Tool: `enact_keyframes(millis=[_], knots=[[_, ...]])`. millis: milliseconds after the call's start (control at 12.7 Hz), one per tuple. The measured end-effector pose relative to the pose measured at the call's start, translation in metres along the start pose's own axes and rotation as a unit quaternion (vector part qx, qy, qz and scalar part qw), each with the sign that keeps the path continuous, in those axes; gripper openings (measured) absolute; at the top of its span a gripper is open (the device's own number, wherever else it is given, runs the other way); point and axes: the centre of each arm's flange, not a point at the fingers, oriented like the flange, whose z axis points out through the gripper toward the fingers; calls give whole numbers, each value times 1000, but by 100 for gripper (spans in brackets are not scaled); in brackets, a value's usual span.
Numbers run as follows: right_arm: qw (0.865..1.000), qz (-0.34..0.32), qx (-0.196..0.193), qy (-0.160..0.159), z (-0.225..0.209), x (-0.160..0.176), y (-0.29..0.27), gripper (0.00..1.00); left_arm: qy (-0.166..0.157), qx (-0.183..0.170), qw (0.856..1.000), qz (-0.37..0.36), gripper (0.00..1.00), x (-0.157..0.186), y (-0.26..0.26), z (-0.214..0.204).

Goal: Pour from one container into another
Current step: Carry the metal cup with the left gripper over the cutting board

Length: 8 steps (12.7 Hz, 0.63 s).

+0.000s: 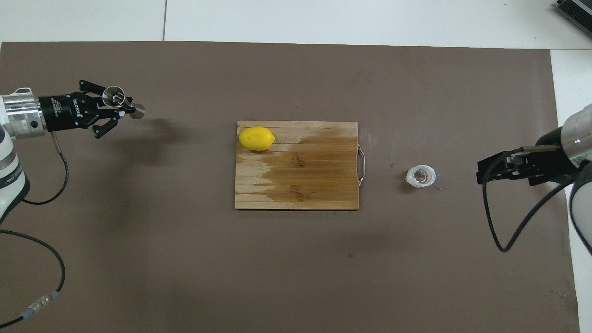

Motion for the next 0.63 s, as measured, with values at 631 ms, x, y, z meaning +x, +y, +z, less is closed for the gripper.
enact_keyframes(millis=[631], knots=[[1000, 0, 0, 0, 0, 0, 0, 100, -38, 110, 990, 83, 22, -146, -77, 123]])
